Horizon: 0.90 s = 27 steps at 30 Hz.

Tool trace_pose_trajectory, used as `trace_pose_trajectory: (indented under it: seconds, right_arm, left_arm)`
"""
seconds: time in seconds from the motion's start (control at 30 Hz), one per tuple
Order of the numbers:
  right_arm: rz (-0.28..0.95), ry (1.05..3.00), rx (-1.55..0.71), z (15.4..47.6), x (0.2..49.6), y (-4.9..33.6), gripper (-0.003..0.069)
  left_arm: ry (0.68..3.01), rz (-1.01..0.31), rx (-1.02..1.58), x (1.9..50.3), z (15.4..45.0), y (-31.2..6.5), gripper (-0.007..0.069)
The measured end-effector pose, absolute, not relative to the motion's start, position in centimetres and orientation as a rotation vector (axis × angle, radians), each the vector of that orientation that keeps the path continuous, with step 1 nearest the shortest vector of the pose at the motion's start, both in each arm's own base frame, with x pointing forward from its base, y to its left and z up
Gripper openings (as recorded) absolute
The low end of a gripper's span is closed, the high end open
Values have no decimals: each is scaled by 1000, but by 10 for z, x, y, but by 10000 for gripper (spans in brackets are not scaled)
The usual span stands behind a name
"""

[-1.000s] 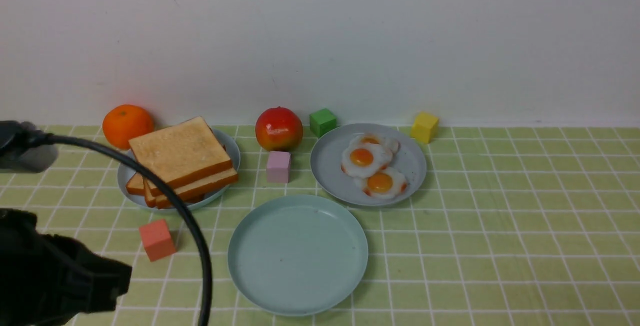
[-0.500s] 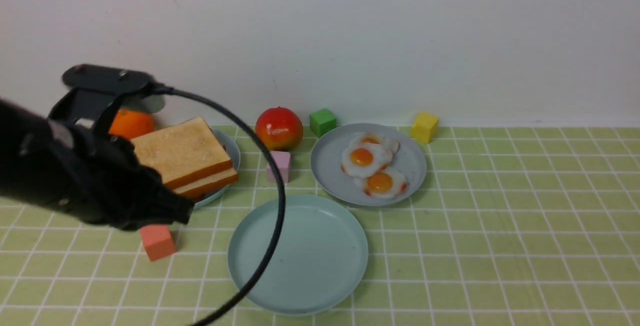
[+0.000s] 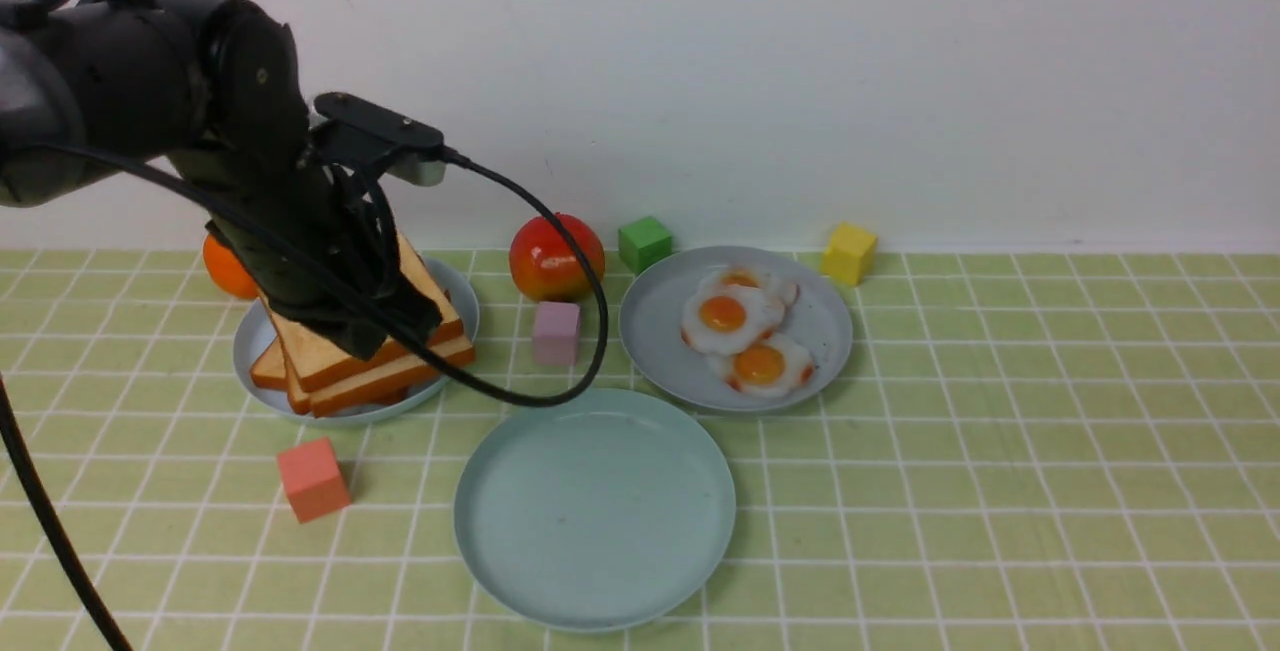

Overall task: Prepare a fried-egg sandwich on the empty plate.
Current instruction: Use the left arm to grab a slice of bread

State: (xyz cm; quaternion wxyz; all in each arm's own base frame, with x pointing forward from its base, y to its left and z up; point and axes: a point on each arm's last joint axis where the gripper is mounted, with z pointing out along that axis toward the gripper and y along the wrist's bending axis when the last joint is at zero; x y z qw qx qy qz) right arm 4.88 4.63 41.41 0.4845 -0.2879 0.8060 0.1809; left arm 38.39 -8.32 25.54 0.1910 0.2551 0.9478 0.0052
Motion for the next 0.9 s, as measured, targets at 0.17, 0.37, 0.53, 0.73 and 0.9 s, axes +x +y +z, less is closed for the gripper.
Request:
trace_pose_trajectory:
  seconds: [0.17, 0.37, 0.53, 0.73, 0.9]
  right_arm:
    - [434, 1952, -711, 417, 48, 46, 3]
    - [404, 1958, -714, 416, 48, 44, 6]
    - [397, 1958, -716, 416, 49, 44, 10]
    - [397, 1960, -717, 416, 48, 44, 15]
    - [397, 1973, -724, 415, 48, 43, 17]
  left_arm:
    - [2609, 69, 856, 396, 247, -71, -12]
    - [2453, 130, 994, 405, 250, -71, 176]
    - [2445, 137, 1013, 412, 239, -73, 405]
    - [2476, 153, 1049, 421, 212, -73, 482]
    - [2461, 241, 1116, 427, 201, -69, 472]
